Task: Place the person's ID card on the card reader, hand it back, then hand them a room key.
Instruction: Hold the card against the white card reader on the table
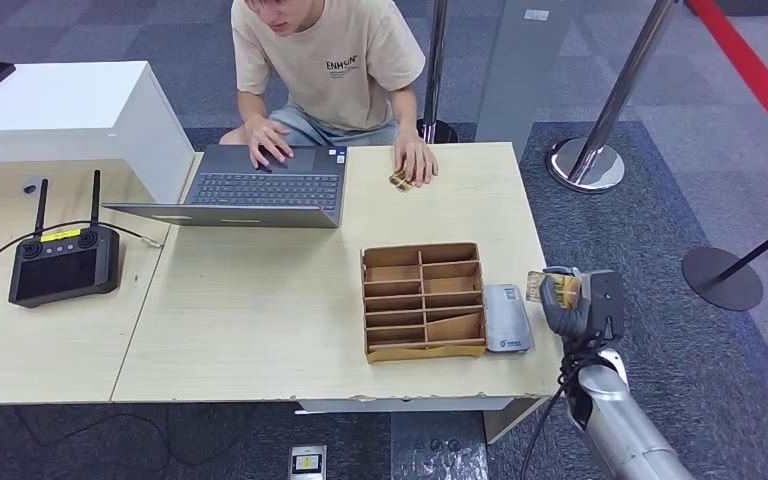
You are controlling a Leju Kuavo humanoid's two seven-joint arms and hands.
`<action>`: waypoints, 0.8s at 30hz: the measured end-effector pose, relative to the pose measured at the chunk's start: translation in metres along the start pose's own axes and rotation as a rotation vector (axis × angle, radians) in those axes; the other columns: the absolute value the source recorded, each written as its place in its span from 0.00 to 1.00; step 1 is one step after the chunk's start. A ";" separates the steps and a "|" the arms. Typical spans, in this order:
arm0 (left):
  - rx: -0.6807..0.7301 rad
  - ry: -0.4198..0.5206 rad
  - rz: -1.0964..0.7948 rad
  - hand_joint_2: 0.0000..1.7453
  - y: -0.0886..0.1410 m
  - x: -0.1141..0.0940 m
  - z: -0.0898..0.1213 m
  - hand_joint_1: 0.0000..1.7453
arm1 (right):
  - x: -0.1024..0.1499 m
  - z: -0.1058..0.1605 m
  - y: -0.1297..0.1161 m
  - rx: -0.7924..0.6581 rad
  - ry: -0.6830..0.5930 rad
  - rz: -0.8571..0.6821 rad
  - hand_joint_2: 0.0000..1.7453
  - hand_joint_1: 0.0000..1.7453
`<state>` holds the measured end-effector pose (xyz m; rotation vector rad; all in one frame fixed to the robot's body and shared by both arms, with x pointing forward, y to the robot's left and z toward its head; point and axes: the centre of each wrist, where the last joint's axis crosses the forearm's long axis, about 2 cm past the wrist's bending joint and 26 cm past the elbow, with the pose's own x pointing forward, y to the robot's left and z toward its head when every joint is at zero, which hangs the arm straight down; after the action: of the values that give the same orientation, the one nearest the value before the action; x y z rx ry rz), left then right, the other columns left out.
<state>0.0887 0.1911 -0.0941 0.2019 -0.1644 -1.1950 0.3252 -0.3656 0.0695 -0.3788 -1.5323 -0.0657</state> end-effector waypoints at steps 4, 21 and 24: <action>-0.007 0.007 0.001 0.00 -0.003 -0.002 0.000 0.00 | -0.006 0.002 0.000 0.012 0.025 -0.004 1.00 1.00; -0.018 0.027 -0.004 0.00 -0.008 -0.009 -0.001 0.00 | -0.013 0.003 0.005 0.098 0.135 -0.022 1.00 1.00; -0.019 0.027 -0.004 0.00 -0.008 -0.009 -0.001 0.00 | -0.013 0.002 0.006 0.102 0.137 -0.018 1.00 1.00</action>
<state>0.0784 0.1969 -0.0972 0.2022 -0.1291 -1.1971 0.3239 -0.3618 0.0556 -0.2736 -1.3983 -0.0269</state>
